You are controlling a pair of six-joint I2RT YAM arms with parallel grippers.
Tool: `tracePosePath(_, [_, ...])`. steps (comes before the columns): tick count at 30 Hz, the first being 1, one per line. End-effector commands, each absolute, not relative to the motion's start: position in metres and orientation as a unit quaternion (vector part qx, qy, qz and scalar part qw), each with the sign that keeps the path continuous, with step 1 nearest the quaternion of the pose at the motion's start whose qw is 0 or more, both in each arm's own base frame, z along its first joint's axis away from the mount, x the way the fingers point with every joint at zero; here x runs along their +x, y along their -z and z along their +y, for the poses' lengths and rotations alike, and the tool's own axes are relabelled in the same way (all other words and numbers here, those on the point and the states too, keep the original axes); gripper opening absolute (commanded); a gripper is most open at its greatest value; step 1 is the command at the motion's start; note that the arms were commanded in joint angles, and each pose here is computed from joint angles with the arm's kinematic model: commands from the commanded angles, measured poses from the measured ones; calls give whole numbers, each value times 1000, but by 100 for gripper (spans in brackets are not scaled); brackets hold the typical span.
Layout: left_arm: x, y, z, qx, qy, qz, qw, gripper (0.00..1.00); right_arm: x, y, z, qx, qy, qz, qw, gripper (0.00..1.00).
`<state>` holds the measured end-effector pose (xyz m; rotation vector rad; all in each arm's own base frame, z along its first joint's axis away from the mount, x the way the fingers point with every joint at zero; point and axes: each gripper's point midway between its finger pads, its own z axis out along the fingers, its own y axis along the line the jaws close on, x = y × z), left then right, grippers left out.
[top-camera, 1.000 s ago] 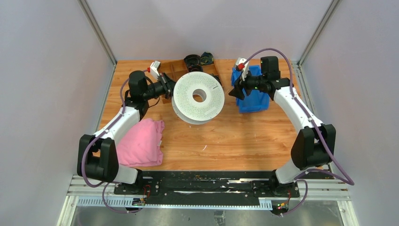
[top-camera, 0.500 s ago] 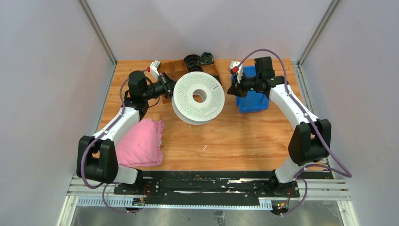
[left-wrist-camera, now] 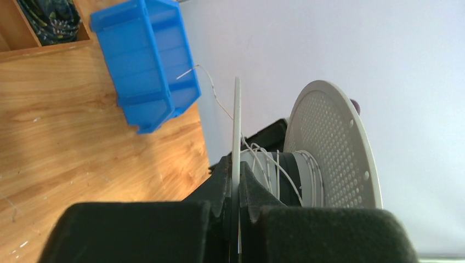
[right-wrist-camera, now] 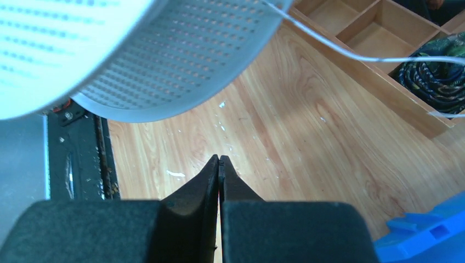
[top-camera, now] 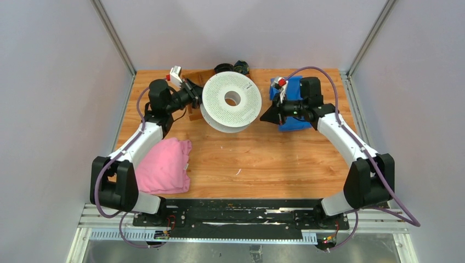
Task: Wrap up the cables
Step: Wrap the cable around the cable reel.
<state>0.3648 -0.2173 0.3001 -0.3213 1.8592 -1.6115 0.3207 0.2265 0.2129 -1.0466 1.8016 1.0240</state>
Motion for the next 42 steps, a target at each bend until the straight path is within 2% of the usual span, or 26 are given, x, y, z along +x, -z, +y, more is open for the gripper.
tracePosePath(1, [378,-337,-218,-116,635,677,352,0,308,-248,237,-399,-442,690,412,1])
tracePosePath(2, [377,-337,-219,-113,637,678,349,0,310,-251,233,-414,-420,686,426,1])
tracePosePath(3, [377,-336,-219,-113,637,679,348,0,315,-254,228,-435,-388,680,444,5])
tracePosePath(6, [372,-336,-221,-107,640,680,340,0,333,-266,216,-487,-308,660,482,32])
tracePosePath(8, [368,-336,-222,-100,643,681,335,0,350,-270,210,-512,-258,649,500,44])
tracePosePath(10, [364,-336,-222,-96,645,682,333,0,364,-270,206,-544,-221,633,504,65])
tracePosePath(11, [363,-336,-222,-94,645,682,332,0,369,-269,206,-560,-207,625,502,68])
tracePosePath(19, [353,-338,-229,-70,652,684,319,0,392,-251,213,-639,-186,571,480,70])
tracePosePath(26, [346,-339,-232,-57,653,684,319,0,403,-243,222,-655,-206,556,469,65])
tracePosePath(32, [346,-341,-231,-57,652,682,325,0,392,-237,227,-649,-237,557,460,44])
tracePosePath(37, [350,-336,-232,-61,651,686,320,0,376,-244,228,-649,-246,551,463,41])
tracePosePath(42, [353,-332,-231,-65,648,687,322,0,365,-247,231,-644,-262,555,457,5])
